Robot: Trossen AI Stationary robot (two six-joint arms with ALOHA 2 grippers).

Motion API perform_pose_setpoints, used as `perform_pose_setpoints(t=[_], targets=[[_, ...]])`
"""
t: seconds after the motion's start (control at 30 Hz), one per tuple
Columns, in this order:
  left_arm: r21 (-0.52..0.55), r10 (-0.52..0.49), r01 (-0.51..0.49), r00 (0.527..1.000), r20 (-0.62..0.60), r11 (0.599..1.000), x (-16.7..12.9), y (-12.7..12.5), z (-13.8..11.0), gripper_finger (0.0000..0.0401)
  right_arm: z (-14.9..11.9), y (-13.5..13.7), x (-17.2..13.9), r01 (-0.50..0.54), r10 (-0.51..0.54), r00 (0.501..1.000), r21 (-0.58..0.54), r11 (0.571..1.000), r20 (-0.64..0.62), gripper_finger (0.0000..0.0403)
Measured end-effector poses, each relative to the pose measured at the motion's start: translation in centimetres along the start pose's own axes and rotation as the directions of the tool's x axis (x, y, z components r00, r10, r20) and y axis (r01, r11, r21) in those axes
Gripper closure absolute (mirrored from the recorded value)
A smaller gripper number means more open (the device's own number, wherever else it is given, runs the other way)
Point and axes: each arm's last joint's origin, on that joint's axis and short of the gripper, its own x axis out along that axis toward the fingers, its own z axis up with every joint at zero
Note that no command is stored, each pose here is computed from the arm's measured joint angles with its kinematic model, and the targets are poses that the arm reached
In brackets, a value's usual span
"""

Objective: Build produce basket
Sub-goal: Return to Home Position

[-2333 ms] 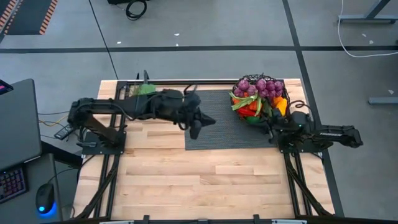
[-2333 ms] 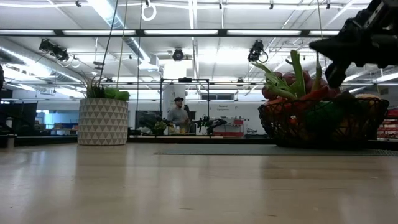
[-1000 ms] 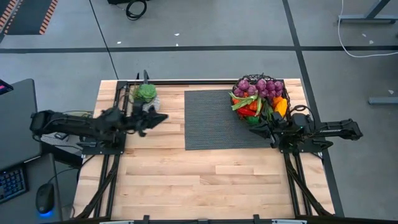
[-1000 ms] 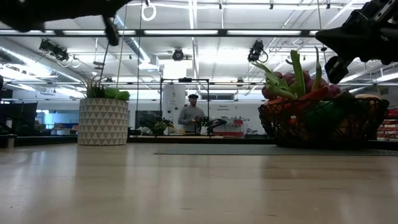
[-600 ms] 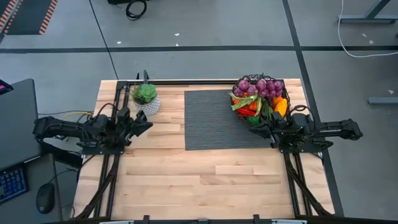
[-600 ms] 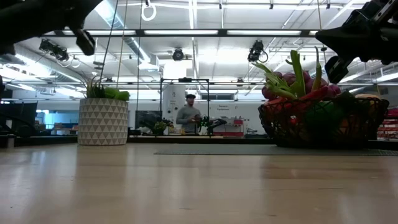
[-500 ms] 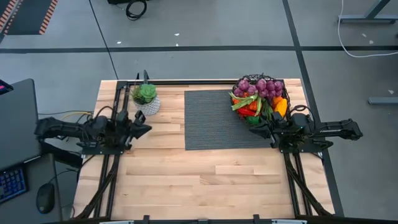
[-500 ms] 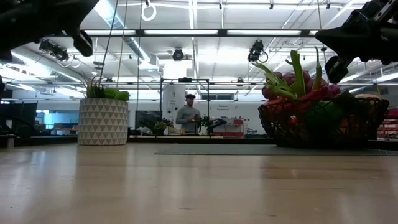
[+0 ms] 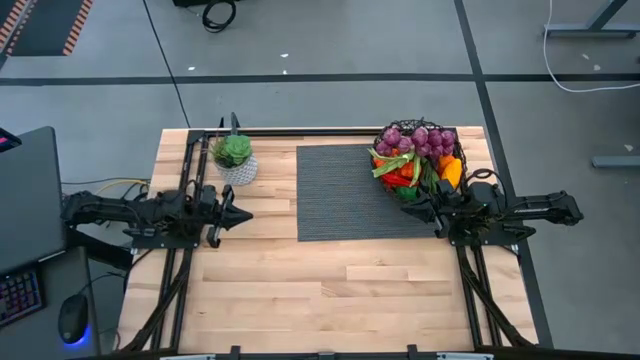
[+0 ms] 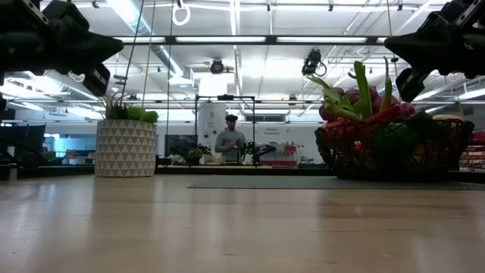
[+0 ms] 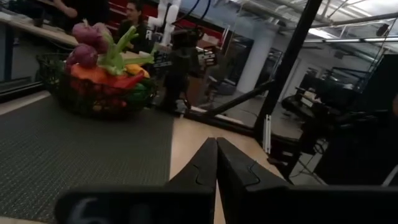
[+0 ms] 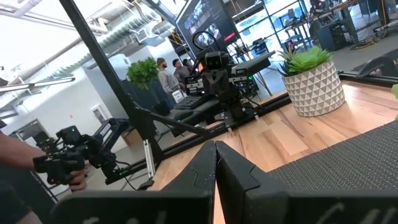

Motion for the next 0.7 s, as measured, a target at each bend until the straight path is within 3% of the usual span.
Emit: perform_pose_setpoints(t=[0.1, 0.27, 0.7], targets=[[0.015, 0.004, -0.004, 1.000, -0.007, 1.000, 0.00, 0.03, -0.07, 0.0385, 0.00, 0.00, 0.00, 0.000, 0.000, 1.000, 0.000, 1.000, 0.000, 0.0386], [0.155, 0.025, -0.015, 0.998, -0.059, 0.988, -0.02, 0.21, -0.58, 0.0387, 0.01, 0.00, 0.00, 0.000, 0.000, 1.000, 0.000, 1.000, 0.001, 0.0386], [0.159, 0.025, -0.015, 0.998, -0.061, 0.987, -0.02, 0.22, -0.59, 0.0373, 0.01, 0.00, 0.00, 0.000, 0.000, 1.000, 0.000, 1.000, 0.001, 0.0386]])
